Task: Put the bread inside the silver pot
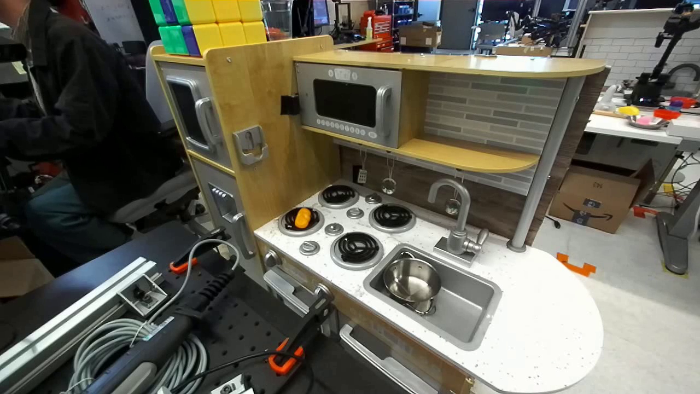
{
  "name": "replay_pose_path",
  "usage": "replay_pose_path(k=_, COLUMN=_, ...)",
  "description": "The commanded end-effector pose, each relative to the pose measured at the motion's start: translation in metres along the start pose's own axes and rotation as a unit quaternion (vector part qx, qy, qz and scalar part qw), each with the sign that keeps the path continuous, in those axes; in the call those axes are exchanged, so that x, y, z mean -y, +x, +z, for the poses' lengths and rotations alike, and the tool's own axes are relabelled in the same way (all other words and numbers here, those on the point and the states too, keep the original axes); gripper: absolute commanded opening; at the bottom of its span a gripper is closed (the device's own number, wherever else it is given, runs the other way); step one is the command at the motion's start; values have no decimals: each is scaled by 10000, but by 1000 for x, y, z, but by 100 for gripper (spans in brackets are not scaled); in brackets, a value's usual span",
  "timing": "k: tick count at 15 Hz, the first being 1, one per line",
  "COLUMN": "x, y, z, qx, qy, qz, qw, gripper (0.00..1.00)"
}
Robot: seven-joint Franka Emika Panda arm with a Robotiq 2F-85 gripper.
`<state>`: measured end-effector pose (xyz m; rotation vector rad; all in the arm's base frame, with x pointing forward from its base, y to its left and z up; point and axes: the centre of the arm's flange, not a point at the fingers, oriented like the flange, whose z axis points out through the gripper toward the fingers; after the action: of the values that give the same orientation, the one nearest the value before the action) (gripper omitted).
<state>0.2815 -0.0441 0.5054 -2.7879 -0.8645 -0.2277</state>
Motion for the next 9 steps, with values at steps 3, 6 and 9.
replay_pose_path(k=3, x=-18, y=-2, z=31, qx=496, qy=-218, qz=-1420, qw=9884, gripper=100)
replay_pose_path(k=6, x=-4, y=3, z=32, qx=473, qy=-373, qz=-1586, qw=9855, gripper=100)
replay_pose_path(k=9, x=9, y=15, z=4, qx=-135, qy=-109, qz=-477, qw=9987, gripper=100)
